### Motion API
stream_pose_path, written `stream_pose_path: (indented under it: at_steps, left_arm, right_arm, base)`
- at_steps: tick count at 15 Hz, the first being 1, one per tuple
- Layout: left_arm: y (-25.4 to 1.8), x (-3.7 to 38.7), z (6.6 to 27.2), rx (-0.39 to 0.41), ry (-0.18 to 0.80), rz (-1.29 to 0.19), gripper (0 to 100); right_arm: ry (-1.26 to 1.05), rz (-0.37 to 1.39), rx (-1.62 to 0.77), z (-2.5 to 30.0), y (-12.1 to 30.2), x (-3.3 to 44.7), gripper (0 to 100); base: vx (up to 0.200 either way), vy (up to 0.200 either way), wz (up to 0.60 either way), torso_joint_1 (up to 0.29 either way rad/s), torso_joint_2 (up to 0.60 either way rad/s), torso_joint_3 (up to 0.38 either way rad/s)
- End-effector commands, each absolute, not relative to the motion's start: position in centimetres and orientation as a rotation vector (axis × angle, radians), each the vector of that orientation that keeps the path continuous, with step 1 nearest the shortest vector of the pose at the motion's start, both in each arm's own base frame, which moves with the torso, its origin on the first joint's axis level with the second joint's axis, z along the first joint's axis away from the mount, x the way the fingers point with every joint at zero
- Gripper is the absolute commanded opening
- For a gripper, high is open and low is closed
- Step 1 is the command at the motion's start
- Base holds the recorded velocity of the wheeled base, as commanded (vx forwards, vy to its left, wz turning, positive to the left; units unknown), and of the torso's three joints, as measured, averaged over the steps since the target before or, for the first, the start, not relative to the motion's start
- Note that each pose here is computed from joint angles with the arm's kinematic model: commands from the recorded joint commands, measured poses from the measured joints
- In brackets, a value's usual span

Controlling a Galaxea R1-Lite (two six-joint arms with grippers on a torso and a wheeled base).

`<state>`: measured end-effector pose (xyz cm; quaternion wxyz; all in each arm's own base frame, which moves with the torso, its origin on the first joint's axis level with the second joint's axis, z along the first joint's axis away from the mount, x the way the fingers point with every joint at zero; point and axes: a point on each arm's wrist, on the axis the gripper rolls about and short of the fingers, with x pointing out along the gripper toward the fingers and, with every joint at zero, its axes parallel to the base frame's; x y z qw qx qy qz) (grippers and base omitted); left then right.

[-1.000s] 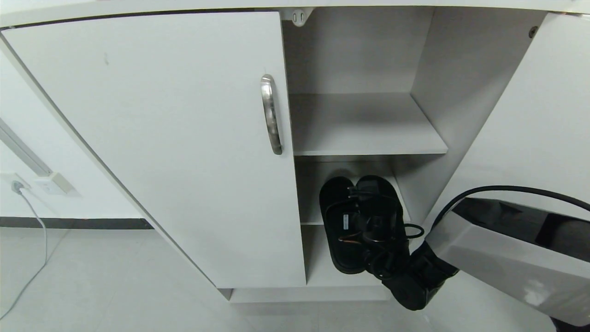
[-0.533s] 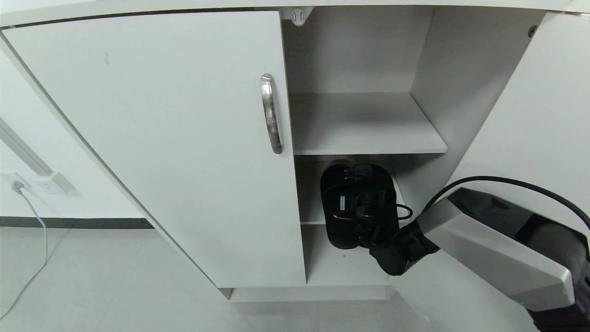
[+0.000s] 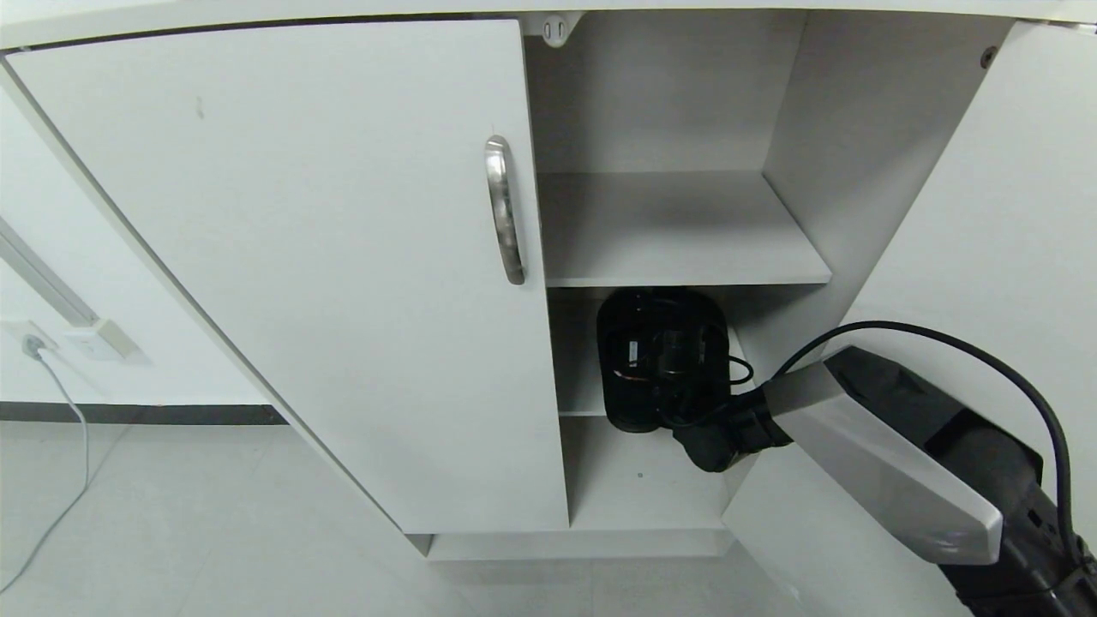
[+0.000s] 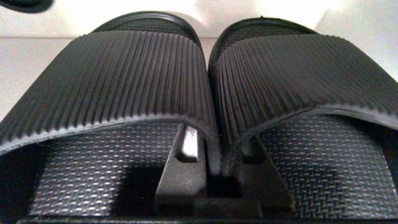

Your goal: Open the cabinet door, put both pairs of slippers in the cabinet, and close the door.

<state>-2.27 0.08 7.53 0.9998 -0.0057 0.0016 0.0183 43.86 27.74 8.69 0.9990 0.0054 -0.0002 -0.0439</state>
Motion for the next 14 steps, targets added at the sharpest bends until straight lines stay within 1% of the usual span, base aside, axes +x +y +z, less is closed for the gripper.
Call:
stream_pose_path:
  at_steps: [1, 9, 10, 14]
  left_arm:
    - [0.1, -2.3, 7.5, -0.012, 0.004, 0.037, 0]
    - [0.1, -2.3, 7.5, -0.012, 0.004, 0.037, 0]
    - [0.1, -2.3, 7.5, -0.012, 0.004, 0.037, 0]
    - [0.1, -2.3, 7.5, -0.012, 0.004, 0.037, 0]
  right_arm:
    - [-0.005, -0.092, 0.014, 8.6, 27.8, 44.3, 0]
    - [0.019, -0.104, -0.002, 7.7, 27.3, 44.8, 0]
    - [0.022, -0.104, -0.004, 7.6, 27.3, 44.8, 100]
    - [0.034, -0.099, -0.004, 7.9, 27.3, 44.2, 100]
  base:
    - [0.0, 0.0, 0.0, 0.0, 0.0, 0.0]
    - [0.0, 0.0, 0.0, 0.0, 0.0, 0.0]
    - [0.0, 0.0, 0.0, 0.0, 0.0, 0.0]
    - [0.0, 0.0, 0.0, 0.0, 0.0, 0.0]
